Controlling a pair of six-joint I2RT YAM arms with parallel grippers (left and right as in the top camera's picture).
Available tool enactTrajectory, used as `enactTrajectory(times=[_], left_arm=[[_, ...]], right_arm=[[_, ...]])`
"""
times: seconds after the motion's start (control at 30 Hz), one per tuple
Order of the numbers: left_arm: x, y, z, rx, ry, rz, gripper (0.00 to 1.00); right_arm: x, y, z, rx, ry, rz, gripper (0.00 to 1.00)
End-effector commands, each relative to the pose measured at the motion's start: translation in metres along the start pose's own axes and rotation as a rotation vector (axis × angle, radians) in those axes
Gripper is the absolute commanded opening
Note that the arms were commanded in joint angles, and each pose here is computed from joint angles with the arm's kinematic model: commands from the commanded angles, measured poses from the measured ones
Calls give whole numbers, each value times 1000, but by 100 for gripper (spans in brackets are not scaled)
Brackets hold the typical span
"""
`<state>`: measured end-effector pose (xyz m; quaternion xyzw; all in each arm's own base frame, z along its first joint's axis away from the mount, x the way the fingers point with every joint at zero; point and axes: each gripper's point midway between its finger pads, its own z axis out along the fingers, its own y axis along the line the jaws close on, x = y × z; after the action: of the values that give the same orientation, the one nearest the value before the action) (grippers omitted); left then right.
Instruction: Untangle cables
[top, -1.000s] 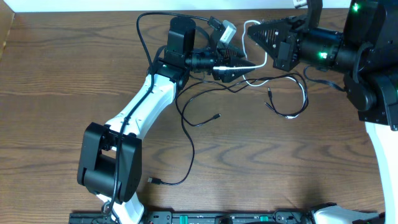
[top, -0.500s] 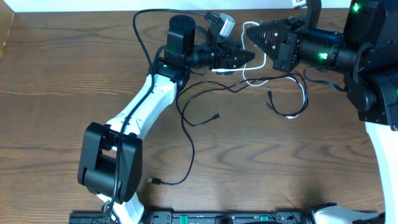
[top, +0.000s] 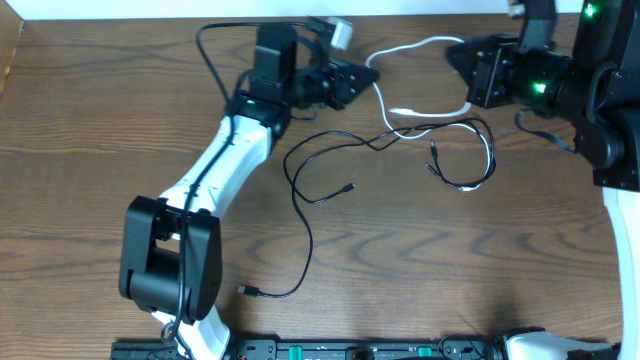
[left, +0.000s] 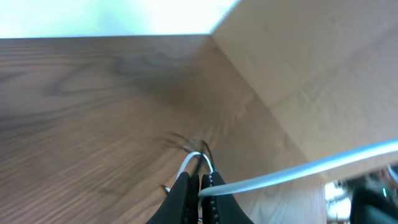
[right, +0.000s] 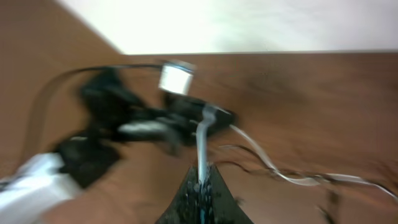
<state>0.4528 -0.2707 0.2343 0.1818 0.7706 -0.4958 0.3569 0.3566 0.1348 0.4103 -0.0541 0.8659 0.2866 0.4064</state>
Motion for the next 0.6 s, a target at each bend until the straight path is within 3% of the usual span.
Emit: enactTrajectory(times=[0.0,0.17,0.43,0.5,0.57], left_arm=[[-44,-17,-33,-46,-119,-52,7],[-82,-89,-79,29,-223,42,7],[-103,-167,-130,109,-318,96,7],[-105,-179,-139,122,-334,101,7],[-108,-190,-146,138,-351,102,7]], right_arm=[[3,-53,12,241,21,-4,1],[25,-87,51,314,154,27,1],[50,-124,106,356,286,71,7],[55,-129,115,360,307,78,19],[62,-135,124,362,335,87,49]])
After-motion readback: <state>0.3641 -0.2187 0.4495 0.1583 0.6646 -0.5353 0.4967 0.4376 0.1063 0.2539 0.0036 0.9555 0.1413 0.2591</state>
